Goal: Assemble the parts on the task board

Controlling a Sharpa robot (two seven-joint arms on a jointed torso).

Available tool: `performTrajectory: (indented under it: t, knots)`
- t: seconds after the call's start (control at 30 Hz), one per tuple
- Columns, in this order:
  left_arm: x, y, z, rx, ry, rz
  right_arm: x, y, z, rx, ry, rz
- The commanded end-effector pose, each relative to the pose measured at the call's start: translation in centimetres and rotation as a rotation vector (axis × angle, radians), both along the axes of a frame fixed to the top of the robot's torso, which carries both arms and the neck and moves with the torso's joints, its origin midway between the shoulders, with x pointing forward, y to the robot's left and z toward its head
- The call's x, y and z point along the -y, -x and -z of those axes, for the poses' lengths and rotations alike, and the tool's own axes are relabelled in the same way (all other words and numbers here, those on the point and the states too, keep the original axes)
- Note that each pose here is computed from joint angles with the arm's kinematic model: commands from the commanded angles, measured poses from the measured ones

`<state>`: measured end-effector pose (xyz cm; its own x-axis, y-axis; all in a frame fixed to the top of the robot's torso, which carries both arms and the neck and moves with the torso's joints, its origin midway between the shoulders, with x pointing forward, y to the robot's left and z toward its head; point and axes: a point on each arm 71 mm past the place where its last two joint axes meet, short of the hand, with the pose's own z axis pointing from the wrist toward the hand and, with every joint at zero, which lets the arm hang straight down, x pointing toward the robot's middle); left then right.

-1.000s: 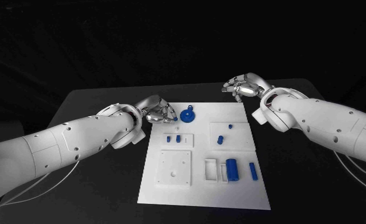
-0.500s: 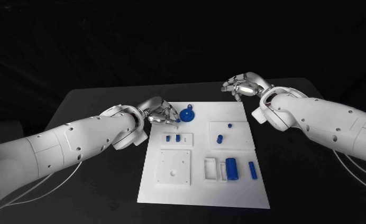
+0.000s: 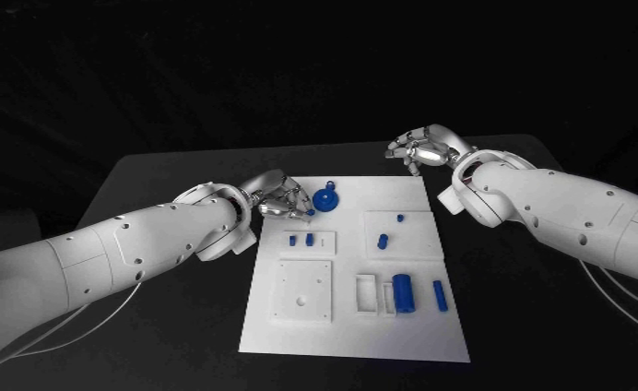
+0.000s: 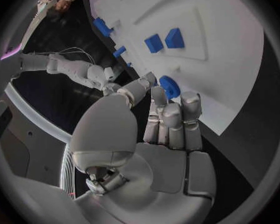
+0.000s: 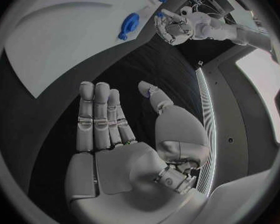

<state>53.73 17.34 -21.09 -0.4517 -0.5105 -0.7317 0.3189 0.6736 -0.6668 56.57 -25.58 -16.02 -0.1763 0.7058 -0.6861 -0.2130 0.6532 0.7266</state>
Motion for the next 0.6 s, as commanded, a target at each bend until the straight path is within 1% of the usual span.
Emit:
performTrajectory:
  t: [0.03,0.27,0.6]
  knots:
    - [0.28,0.12,0.09,0.012,-0.024,0.034,-0.08,0.02,-0.04,0.003,-0.004,-0.009]
    - [0.34,0.17,0.32,0.014,-0.043,0.042,-0.12,0.01,-0.03,0.003,-0.004,-0.010]
    - [0.35,0.04,0.37,0.020,-0.053,0.039,-0.17,0.03,-0.04,0.003,-0.004,-0.011]
